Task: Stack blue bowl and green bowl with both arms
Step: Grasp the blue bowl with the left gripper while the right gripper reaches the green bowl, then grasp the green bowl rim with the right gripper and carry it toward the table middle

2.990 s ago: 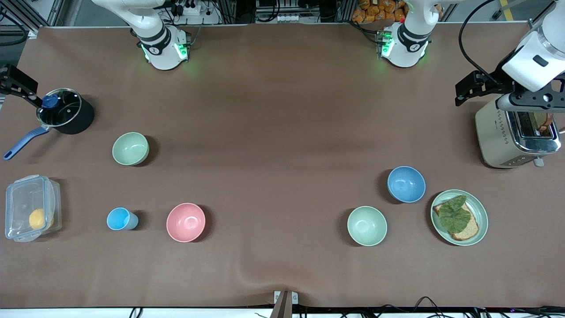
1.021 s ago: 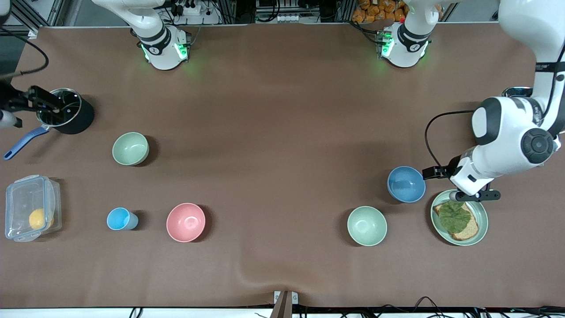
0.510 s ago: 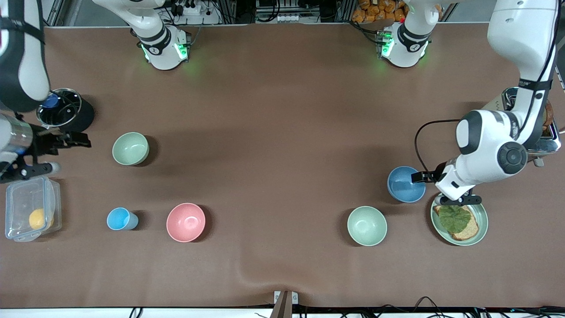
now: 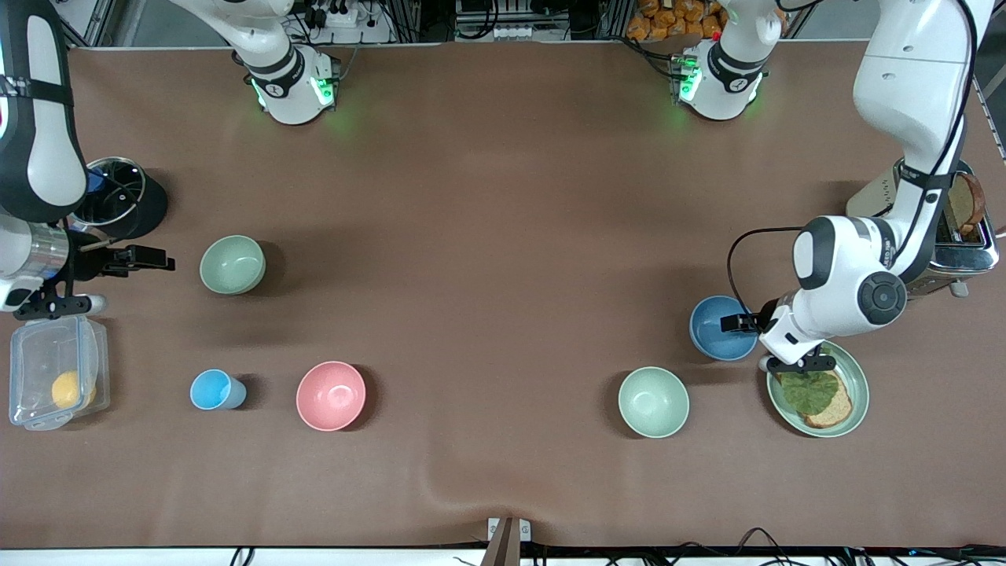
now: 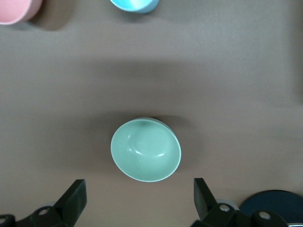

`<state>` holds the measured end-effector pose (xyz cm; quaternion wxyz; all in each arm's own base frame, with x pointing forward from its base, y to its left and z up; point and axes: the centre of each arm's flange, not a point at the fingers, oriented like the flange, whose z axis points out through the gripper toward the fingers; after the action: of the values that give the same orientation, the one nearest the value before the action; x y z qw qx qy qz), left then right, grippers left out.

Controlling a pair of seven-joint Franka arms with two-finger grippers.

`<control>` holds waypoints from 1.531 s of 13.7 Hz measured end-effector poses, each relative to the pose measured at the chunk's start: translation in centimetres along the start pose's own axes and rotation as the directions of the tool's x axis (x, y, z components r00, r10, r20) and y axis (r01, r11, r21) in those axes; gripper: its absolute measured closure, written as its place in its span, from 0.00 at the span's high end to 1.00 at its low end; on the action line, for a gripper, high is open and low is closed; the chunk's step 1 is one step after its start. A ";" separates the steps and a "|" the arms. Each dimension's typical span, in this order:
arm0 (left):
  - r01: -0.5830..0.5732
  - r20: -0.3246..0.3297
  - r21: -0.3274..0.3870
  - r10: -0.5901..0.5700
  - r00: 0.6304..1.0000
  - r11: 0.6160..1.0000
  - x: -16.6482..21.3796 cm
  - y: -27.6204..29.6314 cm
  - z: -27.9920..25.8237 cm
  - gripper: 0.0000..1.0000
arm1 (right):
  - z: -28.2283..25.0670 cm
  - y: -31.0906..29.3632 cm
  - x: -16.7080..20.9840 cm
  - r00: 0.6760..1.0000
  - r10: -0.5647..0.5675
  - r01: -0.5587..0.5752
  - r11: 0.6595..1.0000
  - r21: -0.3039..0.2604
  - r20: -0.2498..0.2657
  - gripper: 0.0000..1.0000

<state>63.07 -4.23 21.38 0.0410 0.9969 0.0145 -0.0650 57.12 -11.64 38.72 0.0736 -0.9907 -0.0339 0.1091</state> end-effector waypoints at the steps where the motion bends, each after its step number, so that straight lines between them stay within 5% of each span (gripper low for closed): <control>1: 0.000 0.000 -0.001 0.000 1.000 1.000 0.0 0.0 0.4 0.96 | 1.1 0.1 -0.3 1.000 0.004 -0.004 1.000 0.000 -0.004 1.00; 3: 0.001 0.001 -0.001 -0.001 1.000 1.000 0.1 -0.1 0.7 0.87 | 3.7 0.5 -1.0 1.000 0.016 -0.016 1.000 -0.004 -0.015 1.00; 11: 0.003 -0.018 -0.003 -0.003 1.000 1.000 0.5 -0.2 -0.1 0.04 | 11.6 4.7 -4.2 0.993 0.026 -0.027 1.000 -0.012 -0.116 0.93; 15: 0.002 -0.072 -0.002 -0.002 0.997 1.000 1.0 -0.2 -3.3 0.04 | 15.6 4.3 -5.6 0.988 0.028 -0.034 0.999 -0.040 -0.153 0.79; 17: 0.007 -0.113 -0.001 -0.007 0.994 1.000 1.1 -0.5 -6.0 0.04 | 16.5 4.3 -6.1 0.987 0.029 -0.036 0.998 -0.046 -0.159 0.60; 21: 0.045 -0.174 -0.036 -0.051 0.983 0.998 0.6 -1.4 -11.1 0.04 | 18.2 4.2 -6.5 0.985 0.030 -0.040 0.998 -0.056 -0.169 0.49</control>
<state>65.09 -1.85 32.13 0.0540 0.9974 0.0432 0.0221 46.96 -13.85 21.87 0.0450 -0.9986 -0.0132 0.0254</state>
